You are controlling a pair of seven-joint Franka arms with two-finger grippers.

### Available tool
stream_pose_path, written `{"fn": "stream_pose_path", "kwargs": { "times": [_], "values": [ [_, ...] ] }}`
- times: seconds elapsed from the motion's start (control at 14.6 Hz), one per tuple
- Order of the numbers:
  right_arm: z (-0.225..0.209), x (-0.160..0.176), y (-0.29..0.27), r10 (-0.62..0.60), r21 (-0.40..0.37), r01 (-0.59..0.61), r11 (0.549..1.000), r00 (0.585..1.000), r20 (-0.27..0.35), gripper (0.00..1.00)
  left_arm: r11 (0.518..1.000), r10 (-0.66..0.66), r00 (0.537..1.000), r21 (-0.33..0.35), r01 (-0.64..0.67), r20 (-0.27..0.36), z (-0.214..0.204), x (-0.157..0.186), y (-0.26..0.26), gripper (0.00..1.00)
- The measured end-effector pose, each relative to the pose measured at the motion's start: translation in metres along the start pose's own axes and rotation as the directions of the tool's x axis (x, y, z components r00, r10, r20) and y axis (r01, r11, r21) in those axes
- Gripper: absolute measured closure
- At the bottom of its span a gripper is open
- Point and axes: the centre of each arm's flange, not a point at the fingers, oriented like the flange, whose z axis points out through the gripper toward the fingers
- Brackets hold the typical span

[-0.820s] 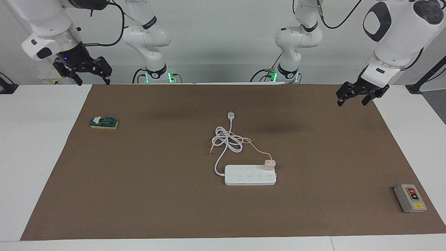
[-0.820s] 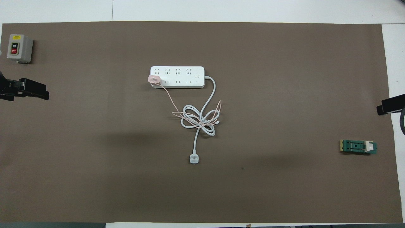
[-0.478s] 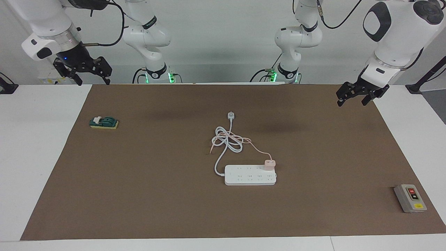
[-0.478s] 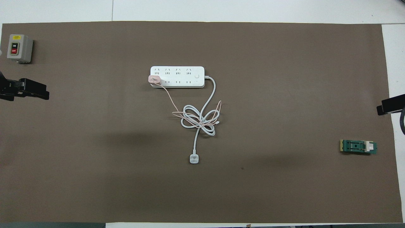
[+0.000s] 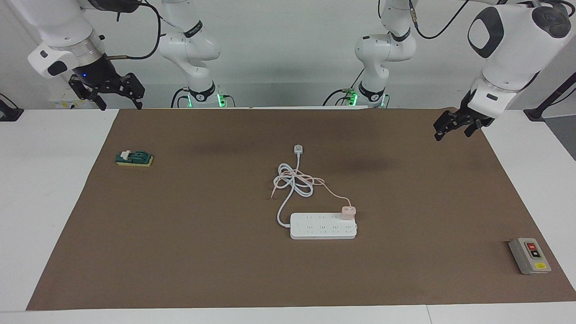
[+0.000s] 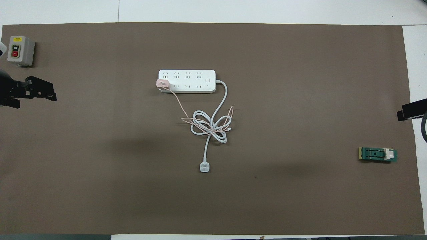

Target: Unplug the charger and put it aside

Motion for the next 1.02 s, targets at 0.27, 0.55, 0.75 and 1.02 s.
{"fn": "stream_pose_path", "kwargs": {
  "times": [0.27,0.55,0.75,1.02],
  "values": [
    [0.019,0.01,-0.031,0.147,-0.006,-0.147,0.989,0.989,0.016,0.0,0.968,-0.252,0.968,-0.014,0.252,0.021,0.013,0.018,0.035,0.0],
    [0.065,0.035,-0.088,0.323,0.067,-0.326,0.943,0.945,0.056,0.0,0.827,-0.559,0.826,-0.03,0.562,0.071,0.034,0.035,0.076,0.0],
    [0.113,0.061,-0.139,0.456,0.103,-0.468,0.878,0.882,0.116,0.0,0.671,-0.737,0.67,-0.025,0.741,0.085,0.061,0.046,0.118,0.0],
    [0.175,0.091,-0.203,0.636,0.16,-0.674,0.721,0.736,0.233,0.0,0.439,-0.895,0.439,-0.022,0.898,0.076,0.117,0.05,0.193,0.0]
  ]
}}
